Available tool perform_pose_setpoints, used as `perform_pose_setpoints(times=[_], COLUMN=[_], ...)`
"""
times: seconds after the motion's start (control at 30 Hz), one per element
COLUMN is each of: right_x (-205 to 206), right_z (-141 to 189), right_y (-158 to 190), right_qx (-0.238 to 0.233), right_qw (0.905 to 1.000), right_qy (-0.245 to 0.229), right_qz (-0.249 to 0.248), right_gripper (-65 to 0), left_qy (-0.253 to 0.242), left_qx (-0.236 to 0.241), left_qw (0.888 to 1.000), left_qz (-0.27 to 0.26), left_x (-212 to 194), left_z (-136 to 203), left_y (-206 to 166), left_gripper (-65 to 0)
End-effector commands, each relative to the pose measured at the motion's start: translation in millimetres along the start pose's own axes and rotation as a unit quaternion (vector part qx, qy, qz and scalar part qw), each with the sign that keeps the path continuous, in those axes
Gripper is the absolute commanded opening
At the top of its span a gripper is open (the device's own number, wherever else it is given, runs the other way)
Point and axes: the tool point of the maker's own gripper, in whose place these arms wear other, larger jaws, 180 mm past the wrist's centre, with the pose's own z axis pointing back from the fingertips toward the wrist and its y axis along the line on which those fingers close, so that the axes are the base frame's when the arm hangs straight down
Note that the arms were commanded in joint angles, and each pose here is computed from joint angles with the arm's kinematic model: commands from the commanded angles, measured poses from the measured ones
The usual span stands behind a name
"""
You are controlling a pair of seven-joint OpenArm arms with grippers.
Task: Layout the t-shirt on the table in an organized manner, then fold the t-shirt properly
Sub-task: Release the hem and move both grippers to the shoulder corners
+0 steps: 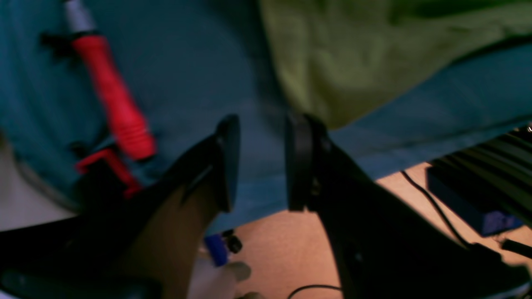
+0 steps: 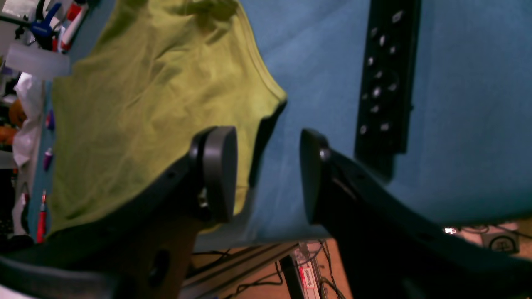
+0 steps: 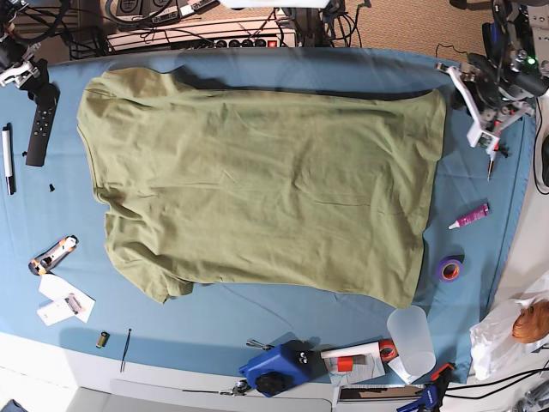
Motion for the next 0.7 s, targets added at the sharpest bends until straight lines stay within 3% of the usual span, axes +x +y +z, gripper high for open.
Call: perform_pose_setpoints(times=[0.0, 0.33, 0.5, 0.67], right_x=[13, -58, -72, -73], right_z=[3, -39, -43, -51], right_y=[6, 36, 39, 42], right_qx=[0.008, 0.06, 0.061, 0.061], right_qw=[0.9997, 0.9962, 0.9952, 0.9952], right_qy=[-0.016, 0.05, 0.055, 0.053], right_qz=[0.014, -0.038, -0.054, -0.056], right_gripper=[-39.4, -39.4, -39.5, -39.5], left_qy=[-0.015, -0.05, -0.064, -0.11], left_qx=[0.018, 0.129, 0.112, 0.037], left_qw=[1.0, 0.989, 0.99, 0.991], left_qz=[-0.003, 0.056, 0.049, 0.072], left_x=[7, 7, 11, 27], left_z=[8, 50, 53, 50], left_y=[11, 86, 83, 58], left_gripper=[-45.8, -45.8, -45.8, -45.8])
